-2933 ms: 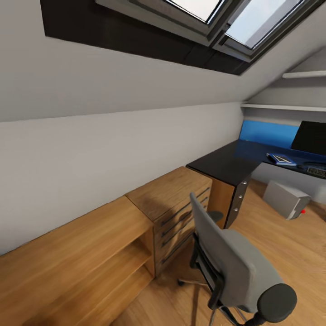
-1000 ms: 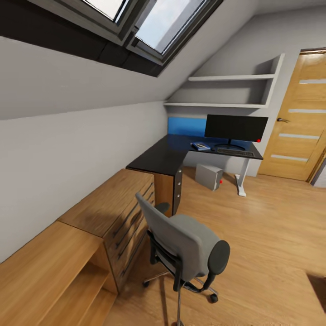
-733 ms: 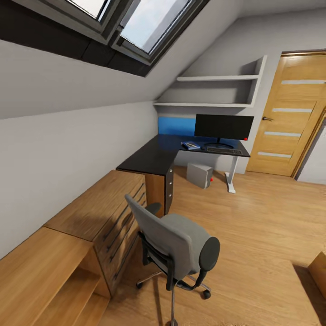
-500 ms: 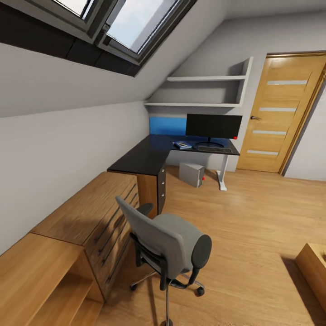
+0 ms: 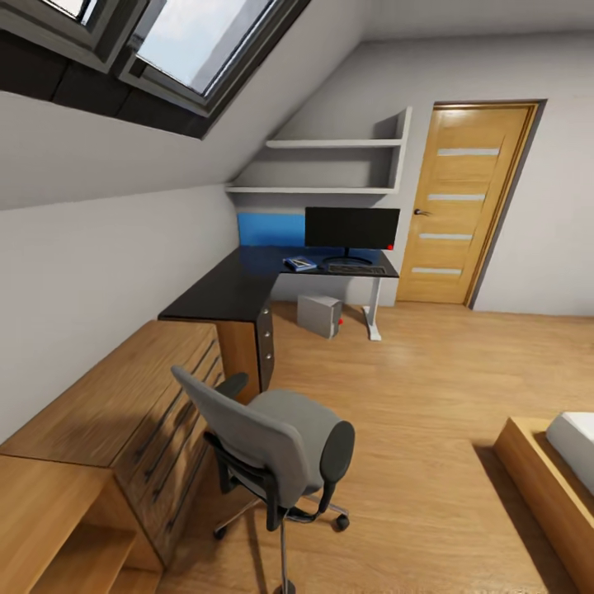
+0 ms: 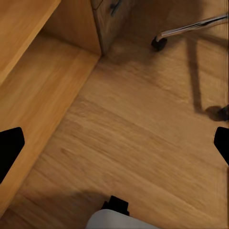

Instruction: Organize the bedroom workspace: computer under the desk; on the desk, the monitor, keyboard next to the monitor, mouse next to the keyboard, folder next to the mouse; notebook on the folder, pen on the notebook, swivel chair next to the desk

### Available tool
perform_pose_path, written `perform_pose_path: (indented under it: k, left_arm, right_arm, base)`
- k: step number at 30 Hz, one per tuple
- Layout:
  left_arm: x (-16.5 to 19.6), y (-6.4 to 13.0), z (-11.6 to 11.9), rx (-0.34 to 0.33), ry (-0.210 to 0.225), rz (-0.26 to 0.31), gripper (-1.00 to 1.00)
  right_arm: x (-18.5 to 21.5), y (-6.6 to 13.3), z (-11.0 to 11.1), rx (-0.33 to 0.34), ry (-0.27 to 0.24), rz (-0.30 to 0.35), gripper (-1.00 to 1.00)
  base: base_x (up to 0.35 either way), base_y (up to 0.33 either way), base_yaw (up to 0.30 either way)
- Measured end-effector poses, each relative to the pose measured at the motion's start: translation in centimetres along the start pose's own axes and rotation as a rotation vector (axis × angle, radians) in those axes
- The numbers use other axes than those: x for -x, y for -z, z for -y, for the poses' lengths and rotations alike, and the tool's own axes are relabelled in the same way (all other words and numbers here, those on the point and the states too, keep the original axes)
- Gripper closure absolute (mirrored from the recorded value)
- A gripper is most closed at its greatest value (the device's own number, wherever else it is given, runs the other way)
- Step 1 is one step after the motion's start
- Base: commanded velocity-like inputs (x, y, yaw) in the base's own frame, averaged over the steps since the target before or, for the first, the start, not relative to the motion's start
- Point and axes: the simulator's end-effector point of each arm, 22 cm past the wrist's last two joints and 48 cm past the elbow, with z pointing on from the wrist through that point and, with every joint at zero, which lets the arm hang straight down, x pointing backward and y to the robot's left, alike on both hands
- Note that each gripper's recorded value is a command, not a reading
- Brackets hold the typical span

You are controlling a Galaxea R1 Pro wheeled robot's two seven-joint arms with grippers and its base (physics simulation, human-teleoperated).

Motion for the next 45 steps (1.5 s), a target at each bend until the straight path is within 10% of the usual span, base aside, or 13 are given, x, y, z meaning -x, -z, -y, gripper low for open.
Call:
perform_pose_path:
  k: [45]
  left_arm:
    - [-1.8, 0.2, -0.6, 0.015, -0.012, -0.044, -1.0]
  right_arm:
    - [-1.9, 0.4, 0.2, -0.001, 0.014, -0.05, -1.0]
  base:
    - [0.0, 0.046, -0.198]
